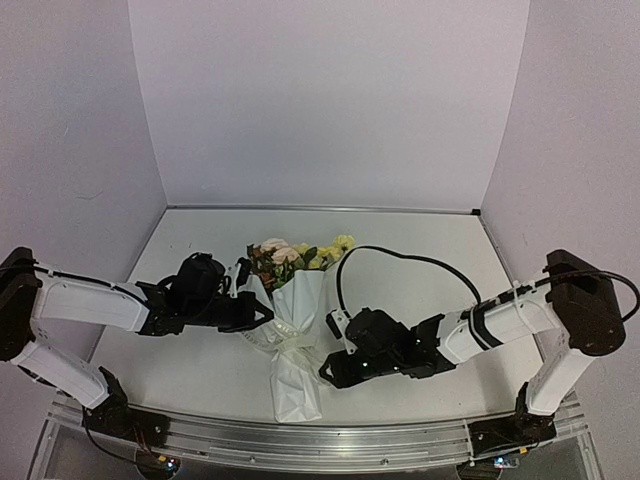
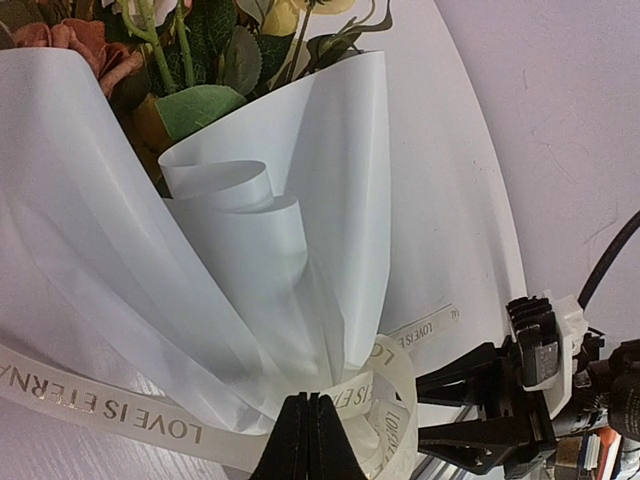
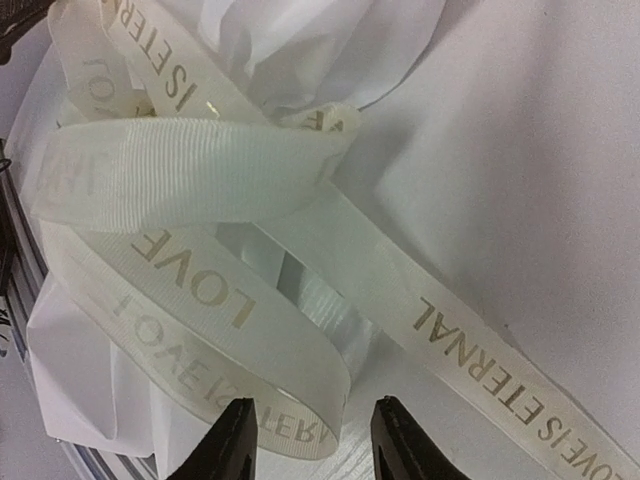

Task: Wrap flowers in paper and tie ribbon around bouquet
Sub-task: Cross the half-tied ribbon over the folded bouquet, then tie the half-tied ribbon around the folded bouquet.

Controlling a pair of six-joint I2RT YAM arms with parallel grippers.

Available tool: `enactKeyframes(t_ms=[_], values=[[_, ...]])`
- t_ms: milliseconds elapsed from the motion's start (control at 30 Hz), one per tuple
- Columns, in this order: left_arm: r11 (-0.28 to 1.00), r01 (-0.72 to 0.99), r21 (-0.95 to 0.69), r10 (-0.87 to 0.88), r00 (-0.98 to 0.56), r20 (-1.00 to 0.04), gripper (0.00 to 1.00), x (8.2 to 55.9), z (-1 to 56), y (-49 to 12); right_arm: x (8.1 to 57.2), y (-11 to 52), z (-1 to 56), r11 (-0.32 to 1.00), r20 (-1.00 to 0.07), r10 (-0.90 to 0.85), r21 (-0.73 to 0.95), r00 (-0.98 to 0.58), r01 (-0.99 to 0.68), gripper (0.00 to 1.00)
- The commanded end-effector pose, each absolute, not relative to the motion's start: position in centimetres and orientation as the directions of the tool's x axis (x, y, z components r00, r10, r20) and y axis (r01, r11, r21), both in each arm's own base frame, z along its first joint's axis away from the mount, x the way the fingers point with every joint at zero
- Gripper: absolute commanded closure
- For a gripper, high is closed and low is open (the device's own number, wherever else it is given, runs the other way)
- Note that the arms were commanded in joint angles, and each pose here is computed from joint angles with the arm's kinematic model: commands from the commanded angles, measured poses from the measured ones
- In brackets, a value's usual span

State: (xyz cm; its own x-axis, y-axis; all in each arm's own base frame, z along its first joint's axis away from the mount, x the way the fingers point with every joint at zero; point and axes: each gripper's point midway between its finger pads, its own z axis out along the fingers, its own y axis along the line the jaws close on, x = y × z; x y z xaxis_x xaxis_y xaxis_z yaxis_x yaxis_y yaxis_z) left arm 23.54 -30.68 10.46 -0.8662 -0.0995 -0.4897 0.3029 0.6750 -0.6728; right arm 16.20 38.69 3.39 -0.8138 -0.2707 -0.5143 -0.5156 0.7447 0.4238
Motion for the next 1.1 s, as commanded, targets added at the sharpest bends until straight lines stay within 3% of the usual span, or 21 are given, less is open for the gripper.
enactKeyframes(t_ms=[0,233,633,1067], values=[[0.669,0.331,-0.665,-0.116,-0.838,-0.534,1.00,24.1,12.1,-30.6,17.2,39.6,3.6,0.764,-0.526,-0.258,0.402,-0.810,-0.504,0.69],[0.697,0.306,-0.649,-0.127,-0.837,-0.532,1.00,23.7,11.9,-29.4,18.3,37.7,4.0,0.836,-0.529,-0.229,0.323,-0.817,-0.443,1.00],[0.749,0.241,-0.617,-0.123,-0.865,-0.486,1.00,22.3,9.9,-27.2,20.8,33.9,6.2,0.940,-0.535,-0.188,0.145,-0.824,-0.309,1.00],[0.836,0.086,-0.541,-0.190,-0.881,-0.434,1.00,21.6,7.2,-23.6,22.9,31.6,4.1,0.984,-0.473,-0.063,0.116,-0.879,-0.133,1.00]])
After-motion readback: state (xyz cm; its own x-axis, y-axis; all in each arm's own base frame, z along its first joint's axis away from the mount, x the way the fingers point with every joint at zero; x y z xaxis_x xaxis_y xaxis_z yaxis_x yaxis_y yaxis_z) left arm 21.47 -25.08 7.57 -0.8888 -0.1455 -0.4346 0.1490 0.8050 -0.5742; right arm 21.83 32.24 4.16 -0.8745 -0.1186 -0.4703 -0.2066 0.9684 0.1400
